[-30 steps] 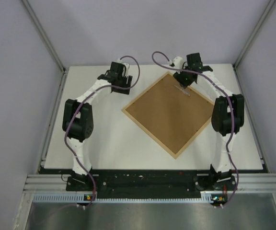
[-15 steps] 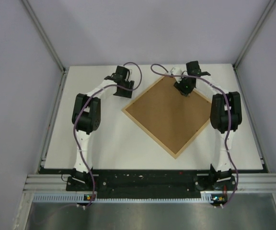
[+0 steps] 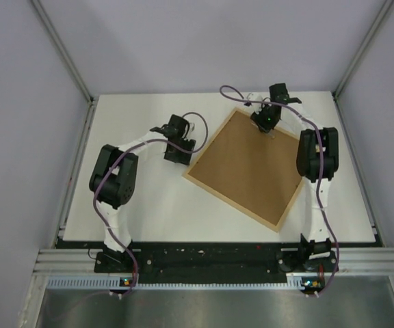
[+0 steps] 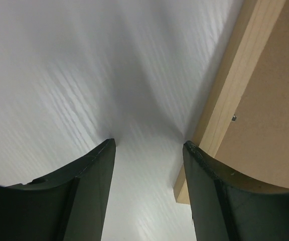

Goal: Take the photo out of the frame
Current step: Pick up the screwdriver from the photo frame.

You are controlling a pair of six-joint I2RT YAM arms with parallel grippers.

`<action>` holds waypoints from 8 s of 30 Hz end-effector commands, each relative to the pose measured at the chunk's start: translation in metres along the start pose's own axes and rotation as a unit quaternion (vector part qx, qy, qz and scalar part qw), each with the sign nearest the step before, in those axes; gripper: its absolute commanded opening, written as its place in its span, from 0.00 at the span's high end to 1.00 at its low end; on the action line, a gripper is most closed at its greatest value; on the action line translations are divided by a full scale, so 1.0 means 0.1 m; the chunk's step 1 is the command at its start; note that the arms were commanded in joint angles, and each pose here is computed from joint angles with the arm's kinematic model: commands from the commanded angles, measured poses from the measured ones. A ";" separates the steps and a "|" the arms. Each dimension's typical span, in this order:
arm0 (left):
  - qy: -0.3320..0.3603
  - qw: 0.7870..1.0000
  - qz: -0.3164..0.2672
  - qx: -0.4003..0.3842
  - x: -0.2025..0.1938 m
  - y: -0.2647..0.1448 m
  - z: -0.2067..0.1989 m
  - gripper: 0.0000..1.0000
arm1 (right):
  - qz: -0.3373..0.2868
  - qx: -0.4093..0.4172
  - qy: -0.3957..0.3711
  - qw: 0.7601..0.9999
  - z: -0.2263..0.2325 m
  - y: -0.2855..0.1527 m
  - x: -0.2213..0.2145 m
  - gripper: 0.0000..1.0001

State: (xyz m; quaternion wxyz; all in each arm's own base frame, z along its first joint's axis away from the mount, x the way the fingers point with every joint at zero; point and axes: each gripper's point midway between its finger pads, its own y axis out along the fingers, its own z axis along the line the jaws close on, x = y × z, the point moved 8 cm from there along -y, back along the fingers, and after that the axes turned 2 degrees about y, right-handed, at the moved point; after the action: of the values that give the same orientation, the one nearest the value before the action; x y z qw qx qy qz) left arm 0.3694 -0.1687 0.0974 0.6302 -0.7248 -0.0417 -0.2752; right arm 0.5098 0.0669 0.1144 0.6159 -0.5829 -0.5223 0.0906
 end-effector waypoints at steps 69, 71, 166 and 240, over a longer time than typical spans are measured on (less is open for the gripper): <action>0.190 0.864 -0.148 -0.443 0.43 -1.30 -1.75 0.48 | -0.170 0.496 0.095 0.846 1.83 -1.71 0.03 1.00; 0.192 0.863 -0.143 -0.444 0.42 -1.29 -1.76 0.50 | -0.171 0.496 0.094 0.846 1.84 -1.72 0.03 1.00; 0.016 0.834 -0.142 -0.533 0.63 -1.78 -1.57 1.00 | -0.292 0.150 -0.123 0.937 2.05 -1.66 0.14 0.65; -0.063 0.795 -0.134 -0.588 0.65 -1.65 -1.26 1.00 | -0.425 0.203 -0.110 0.875 2.26 -2.76 0.57 0.73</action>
State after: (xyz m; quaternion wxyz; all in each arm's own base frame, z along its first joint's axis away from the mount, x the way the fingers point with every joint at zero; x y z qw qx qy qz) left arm 0.2982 -0.2727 0.2782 0.0432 -0.9644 0.0353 -0.2586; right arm 0.2396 0.1558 0.2777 0.6702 -0.2265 -0.7068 -0.0010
